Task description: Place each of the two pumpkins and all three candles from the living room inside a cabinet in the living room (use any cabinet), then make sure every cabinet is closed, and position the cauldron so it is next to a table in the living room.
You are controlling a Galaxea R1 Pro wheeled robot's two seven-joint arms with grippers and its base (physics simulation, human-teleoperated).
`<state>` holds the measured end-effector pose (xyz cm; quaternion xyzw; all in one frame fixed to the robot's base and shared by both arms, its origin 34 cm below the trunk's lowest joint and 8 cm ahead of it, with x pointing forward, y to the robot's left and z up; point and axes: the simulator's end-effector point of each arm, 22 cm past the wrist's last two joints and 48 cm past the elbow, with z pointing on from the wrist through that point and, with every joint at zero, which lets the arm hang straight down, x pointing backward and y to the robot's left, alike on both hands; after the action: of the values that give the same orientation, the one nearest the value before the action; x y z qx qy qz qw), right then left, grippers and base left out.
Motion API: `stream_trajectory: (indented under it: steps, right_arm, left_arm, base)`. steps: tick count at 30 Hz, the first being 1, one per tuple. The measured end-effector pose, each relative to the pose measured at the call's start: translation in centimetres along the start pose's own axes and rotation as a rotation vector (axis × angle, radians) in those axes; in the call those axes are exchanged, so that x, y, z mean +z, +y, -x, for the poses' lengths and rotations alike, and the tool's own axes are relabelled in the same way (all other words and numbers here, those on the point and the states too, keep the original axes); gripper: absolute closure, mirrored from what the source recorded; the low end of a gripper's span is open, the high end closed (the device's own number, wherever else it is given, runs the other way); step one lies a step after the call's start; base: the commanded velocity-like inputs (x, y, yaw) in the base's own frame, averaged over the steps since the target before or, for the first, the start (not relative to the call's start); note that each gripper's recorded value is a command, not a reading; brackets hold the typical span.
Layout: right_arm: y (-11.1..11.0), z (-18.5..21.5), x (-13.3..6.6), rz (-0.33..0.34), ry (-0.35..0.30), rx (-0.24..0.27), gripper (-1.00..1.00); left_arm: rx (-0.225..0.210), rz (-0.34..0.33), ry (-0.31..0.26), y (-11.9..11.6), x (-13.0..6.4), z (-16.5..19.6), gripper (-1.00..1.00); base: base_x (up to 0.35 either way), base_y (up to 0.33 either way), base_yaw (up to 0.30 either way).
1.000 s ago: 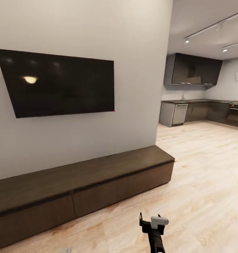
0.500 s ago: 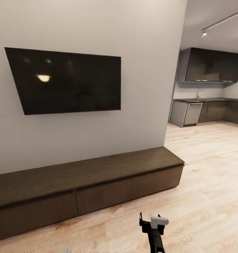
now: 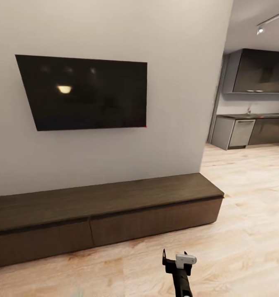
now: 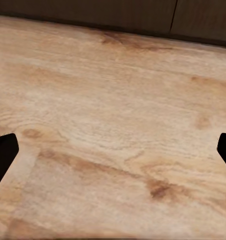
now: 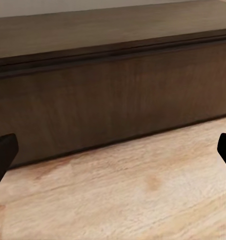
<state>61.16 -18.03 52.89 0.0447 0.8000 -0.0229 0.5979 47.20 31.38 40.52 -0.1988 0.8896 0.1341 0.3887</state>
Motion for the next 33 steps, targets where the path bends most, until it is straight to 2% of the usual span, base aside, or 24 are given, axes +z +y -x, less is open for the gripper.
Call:
stream_trajectory:
  steps: [20,33]
  right_arm:
    - [0.4,-1.2,-0.1,0.005,0.024,0.000,-1.00]
    - [0.4,-2.0,-0.1,0.006,0.040,-0.002,-1.00]
  left_arm:
    - [0.009,0.006,0.021,0.2,0.1,-1.0,-1.00]
    - [0.016,0.010,0.035,0.4,0.2,-1.7,-1.00]
  base:
    - [0.126,-0.262,0.189]
    - [0.007,-0.060,0.190]
